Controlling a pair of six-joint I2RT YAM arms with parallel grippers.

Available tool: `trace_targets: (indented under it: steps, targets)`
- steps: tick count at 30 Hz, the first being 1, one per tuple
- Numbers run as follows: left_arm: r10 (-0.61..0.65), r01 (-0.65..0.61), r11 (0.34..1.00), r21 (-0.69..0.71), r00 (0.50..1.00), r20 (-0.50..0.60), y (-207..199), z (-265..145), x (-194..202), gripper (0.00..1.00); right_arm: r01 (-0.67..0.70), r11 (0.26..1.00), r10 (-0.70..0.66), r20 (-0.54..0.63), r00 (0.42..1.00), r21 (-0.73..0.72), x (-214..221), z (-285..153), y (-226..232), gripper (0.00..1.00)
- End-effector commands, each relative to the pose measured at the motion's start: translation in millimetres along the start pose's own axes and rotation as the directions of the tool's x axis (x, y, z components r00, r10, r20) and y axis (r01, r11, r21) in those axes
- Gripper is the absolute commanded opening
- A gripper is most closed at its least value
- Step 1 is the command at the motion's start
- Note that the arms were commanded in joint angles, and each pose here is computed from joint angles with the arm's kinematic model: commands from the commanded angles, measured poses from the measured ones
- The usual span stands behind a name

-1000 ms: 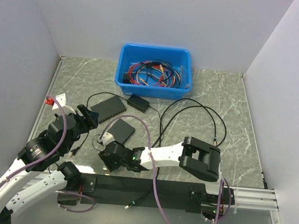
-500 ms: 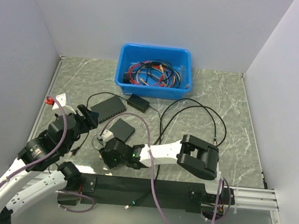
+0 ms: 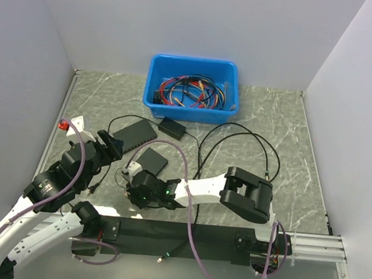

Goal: Insert the plug into the switch port

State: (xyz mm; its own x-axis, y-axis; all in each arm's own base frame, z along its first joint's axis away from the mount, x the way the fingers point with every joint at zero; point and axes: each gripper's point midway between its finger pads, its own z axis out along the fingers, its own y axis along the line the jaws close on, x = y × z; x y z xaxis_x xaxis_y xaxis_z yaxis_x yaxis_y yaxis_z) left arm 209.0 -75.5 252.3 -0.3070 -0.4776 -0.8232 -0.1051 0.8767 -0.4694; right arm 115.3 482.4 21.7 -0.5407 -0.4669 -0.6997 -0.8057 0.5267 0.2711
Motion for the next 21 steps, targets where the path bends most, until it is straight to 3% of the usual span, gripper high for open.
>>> trace_targets:
  steps: [1, 13, 21]
  targets:
    - [0.024, -0.024, 1.0, 0.013, 1.0, -0.004, -5, 3, 1, 0.73, 0.015, 0.997, -0.009, 0.076, 0.997, -0.081, -26, -27, 24, 0.0]
    - [0.039, -0.039, 0.999, -0.009, 0.999, -0.015, -3, 8, 4, 0.73, 0.052, 0.965, 0.002, 0.205, 0.979, -0.258, -39, -99, 60, 0.0]
    - [0.045, -0.046, 0.999, -0.012, 0.999, -0.023, -4, 10, 7, 0.73, 0.001, 0.99, 0.038, 0.272, 0.962, -0.143, -48, -127, 17, 0.0]
